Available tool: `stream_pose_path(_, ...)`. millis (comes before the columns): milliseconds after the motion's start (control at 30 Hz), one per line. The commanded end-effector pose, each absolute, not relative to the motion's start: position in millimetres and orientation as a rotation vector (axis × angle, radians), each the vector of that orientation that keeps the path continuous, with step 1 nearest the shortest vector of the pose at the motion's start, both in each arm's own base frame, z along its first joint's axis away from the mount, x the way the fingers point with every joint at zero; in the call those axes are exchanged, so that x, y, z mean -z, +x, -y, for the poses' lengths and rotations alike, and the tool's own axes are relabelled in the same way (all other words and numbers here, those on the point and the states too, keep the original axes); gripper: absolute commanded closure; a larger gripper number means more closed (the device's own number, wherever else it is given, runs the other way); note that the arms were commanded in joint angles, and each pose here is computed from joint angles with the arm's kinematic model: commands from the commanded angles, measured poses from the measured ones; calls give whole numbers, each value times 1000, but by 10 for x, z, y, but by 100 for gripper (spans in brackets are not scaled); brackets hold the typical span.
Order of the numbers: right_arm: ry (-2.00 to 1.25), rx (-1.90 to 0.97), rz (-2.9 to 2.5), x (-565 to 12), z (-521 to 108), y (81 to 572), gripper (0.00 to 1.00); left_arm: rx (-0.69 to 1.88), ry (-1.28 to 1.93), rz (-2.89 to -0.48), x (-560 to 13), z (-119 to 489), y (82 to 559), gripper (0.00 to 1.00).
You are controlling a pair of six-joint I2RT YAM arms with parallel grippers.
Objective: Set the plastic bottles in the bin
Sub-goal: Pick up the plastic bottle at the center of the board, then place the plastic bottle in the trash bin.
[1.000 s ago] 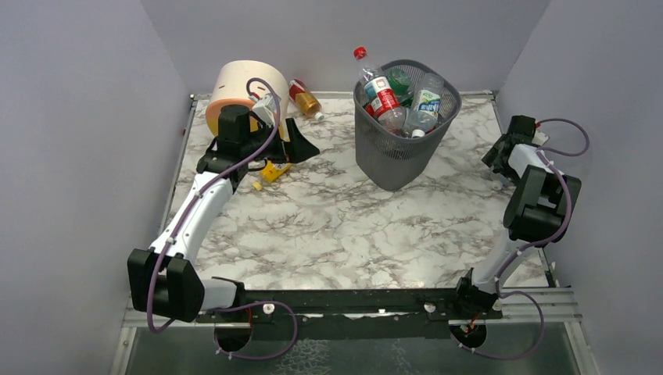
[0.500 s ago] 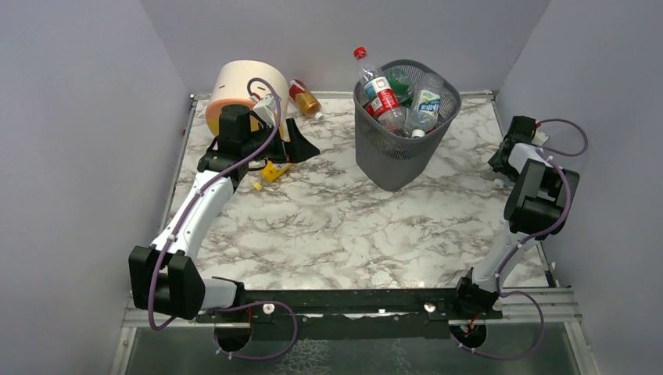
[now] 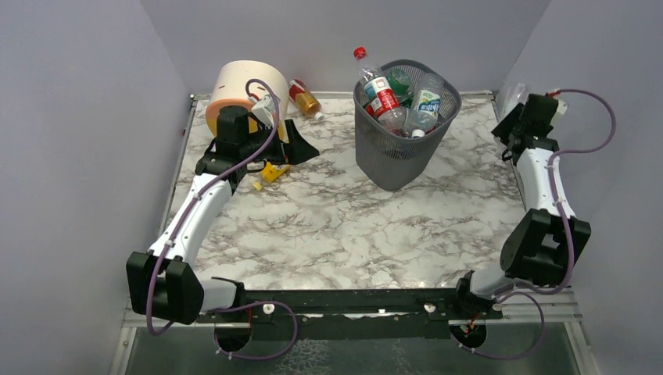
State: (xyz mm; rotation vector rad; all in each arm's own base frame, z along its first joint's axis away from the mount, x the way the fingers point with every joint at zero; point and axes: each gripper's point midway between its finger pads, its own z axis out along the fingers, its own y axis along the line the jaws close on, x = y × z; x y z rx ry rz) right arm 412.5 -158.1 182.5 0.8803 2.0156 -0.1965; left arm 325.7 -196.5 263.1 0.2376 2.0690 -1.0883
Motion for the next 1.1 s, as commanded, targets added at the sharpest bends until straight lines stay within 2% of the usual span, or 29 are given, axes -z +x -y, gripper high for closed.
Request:
stream_pose_path(0, 689, 10, -1927, -2711, 1142, 4186, 54, 1081, 249, -2060, -2650, 1923, 3166, 1)
stream_pose_path(200, 445, -280, -1887, -3502, 427, 4186, 54, 1057, 232, -2089, -2579, 1889, 3161, 1)
stream_pose_path(400, 248, -607, -1894, -3895, -399, 4134, 54, 1024, 209, -2106, -2564, 1858, 3207, 1)
stream_pose_path(700, 201, -860, -1897, -3918, -1287, 4061, 54, 994, 182, -2120, -2566, 1824, 3246, 1)
stream_pose_path(900, 243, -912, -1929, -3708, -1571, 4042, 53, 989, 172, -2127, -2563, 1817, 3254, 1)
stream_pose_path(1067, 296, -875, -1921, -3634, -1539, 4037, 50, 985, 170, -2130, -2556, 1813, 3256, 1)
